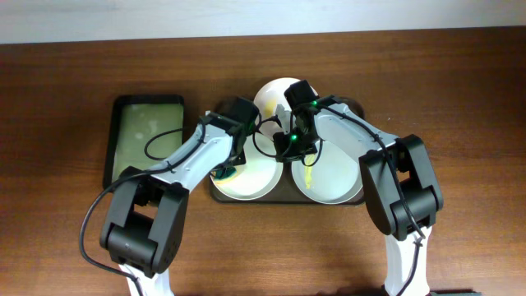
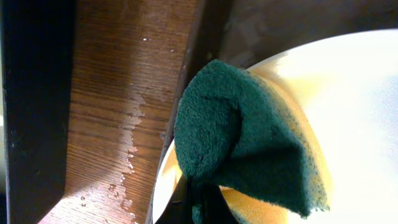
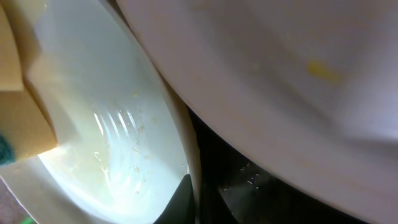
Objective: Clean dirty plates on tray and stack at the side
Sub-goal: 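Hold the white plate with the right gripper and scrub it with the sponge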
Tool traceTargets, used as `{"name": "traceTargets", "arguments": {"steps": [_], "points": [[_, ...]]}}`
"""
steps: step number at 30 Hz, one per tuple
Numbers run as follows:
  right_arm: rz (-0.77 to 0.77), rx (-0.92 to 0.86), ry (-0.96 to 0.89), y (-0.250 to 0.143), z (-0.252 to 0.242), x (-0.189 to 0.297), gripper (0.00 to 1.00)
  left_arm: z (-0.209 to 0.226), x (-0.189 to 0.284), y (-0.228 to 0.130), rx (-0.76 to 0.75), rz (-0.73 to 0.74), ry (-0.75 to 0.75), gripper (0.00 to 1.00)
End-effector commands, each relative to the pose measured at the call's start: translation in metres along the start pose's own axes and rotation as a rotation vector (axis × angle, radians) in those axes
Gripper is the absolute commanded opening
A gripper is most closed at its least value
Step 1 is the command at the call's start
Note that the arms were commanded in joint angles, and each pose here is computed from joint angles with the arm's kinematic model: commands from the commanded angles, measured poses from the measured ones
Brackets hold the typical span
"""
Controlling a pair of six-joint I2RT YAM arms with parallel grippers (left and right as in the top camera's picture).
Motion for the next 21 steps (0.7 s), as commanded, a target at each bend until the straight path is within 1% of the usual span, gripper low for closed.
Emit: {"name": "traceTargets", "arguments": {"steps": [1,3,4,8,12,15,17,20,21], "points": [[0.033,0.0,-0.031,-0.008,-0.006,-0.006,0.04,-0.018,0.025,0.023,0.011,0.047,-0.163,0.0],[0.033,0.001,-0.031,-0.008,-0.006,-0.006,0.04,-0.036,0.039,0.024,0.018,0.094,-0.307,0.0],[0.033,0.0,-0.031,-0.008,-0.006,-0.006,0.04,-0.039,0.039,0.023,0.018,0.106,-0.33,0.0],[0.033,0.0,-0.031,-0.008,-0.006,-0.006,0.04,-0.036,0.018,0.01,0.005,0.159,-0.28,0.0],[0.033,0.0,-0.031,-0.008,-0.006,-0.006,0.04,-0.041,-0.009,-0.009,-0.01,0.276,-0.266,0.0],[0.033,0.0,-0.031,-0.008,-0.006,-0.006,0.04,-0.04,-0.024,-0.015,-0.029,0.295,-0.225,0.0],[0.034,0.0,-0.031,-0.008,-0.006,-0.006,0.04,-0.033,-0.029,-0.013,-0.044,0.262,-0.162,0.0],[0.034,0.0,-0.031,-0.008,-0.006,-0.006,0.04,-0.003,-0.033,-0.003,-0.075,0.136,0.064,0.0],[0.034,0.0,-0.032,-0.008,-0.006,-0.006,0.04,0.005,-0.032,-0.001,-0.086,0.11,0.116,0.0]]}}
Point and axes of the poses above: each gripper's point midway between its finger pads, its own x axis back along the fingers, its own z axis along the line the jaws close on, y = z × x, the point moved 6 cm from there along x, back along the fingers, and after that the axes turned 15 degrees about x, right-handed, at the moved point
